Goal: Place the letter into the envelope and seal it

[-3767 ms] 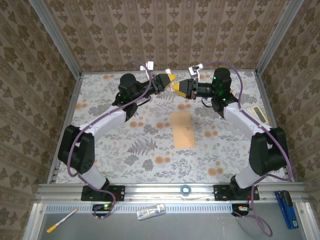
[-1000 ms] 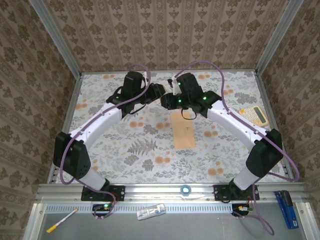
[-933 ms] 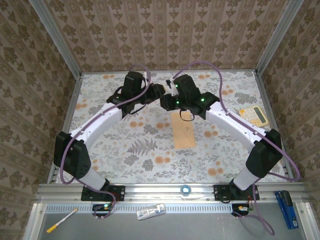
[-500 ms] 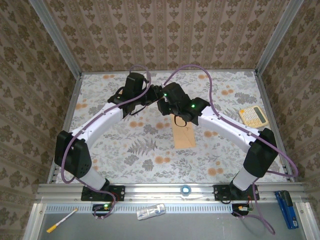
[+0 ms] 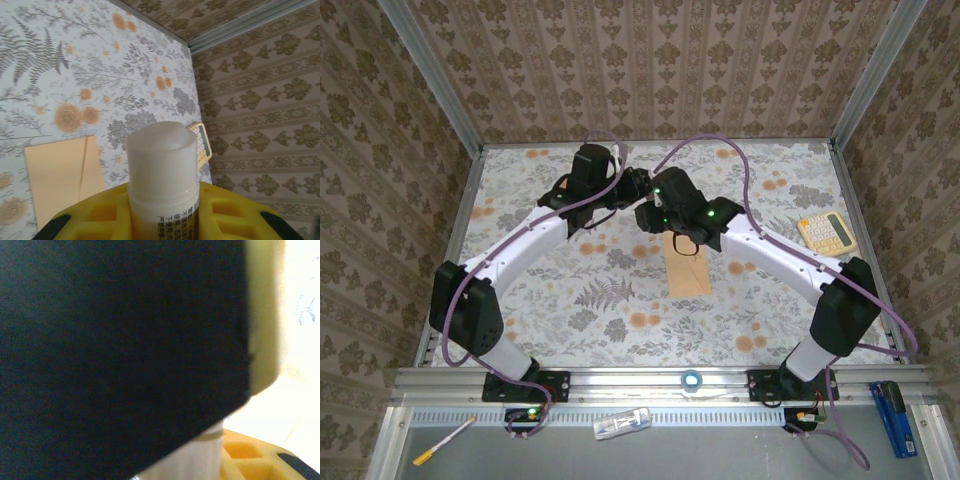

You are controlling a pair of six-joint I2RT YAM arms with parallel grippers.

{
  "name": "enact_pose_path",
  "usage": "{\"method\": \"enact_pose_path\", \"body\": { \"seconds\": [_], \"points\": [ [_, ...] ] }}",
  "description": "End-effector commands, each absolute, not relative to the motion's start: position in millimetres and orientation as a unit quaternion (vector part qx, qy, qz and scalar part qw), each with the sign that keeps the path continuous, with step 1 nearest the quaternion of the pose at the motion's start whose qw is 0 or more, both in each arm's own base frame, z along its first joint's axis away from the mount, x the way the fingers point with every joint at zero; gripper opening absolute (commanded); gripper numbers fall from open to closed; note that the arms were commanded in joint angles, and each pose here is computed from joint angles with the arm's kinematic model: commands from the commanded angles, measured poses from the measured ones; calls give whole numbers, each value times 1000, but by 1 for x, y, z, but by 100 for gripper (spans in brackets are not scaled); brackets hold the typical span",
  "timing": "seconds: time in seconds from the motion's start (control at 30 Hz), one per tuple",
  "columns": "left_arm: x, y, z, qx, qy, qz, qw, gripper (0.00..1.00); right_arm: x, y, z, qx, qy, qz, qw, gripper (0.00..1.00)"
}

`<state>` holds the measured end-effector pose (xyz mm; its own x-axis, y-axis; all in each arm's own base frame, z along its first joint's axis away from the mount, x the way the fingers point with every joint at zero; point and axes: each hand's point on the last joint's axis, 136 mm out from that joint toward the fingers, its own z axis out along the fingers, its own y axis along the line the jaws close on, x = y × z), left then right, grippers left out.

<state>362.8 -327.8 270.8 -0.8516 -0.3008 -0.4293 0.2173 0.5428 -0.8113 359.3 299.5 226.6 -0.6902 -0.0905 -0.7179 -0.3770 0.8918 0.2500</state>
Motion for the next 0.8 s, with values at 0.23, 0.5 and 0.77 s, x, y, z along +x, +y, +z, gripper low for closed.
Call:
{"method": "enact_pose_path", "body": {
  "seconds": [0.23, 0.5, 0.77],
  "points": [
    [362, -335, 320, 15, 765, -569, 301, 0, 344, 301, 286, -114, 795, 538, 258, 53],
    [360, -333, 343, 51, 710, -626, 318, 0, 344, 272, 319, -115, 720, 643, 235, 65],
    [355, -338, 369, 82, 642, -693, 319, 0, 342, 263, 327, -130, 704, 658, 233, 69]
  ]
}}
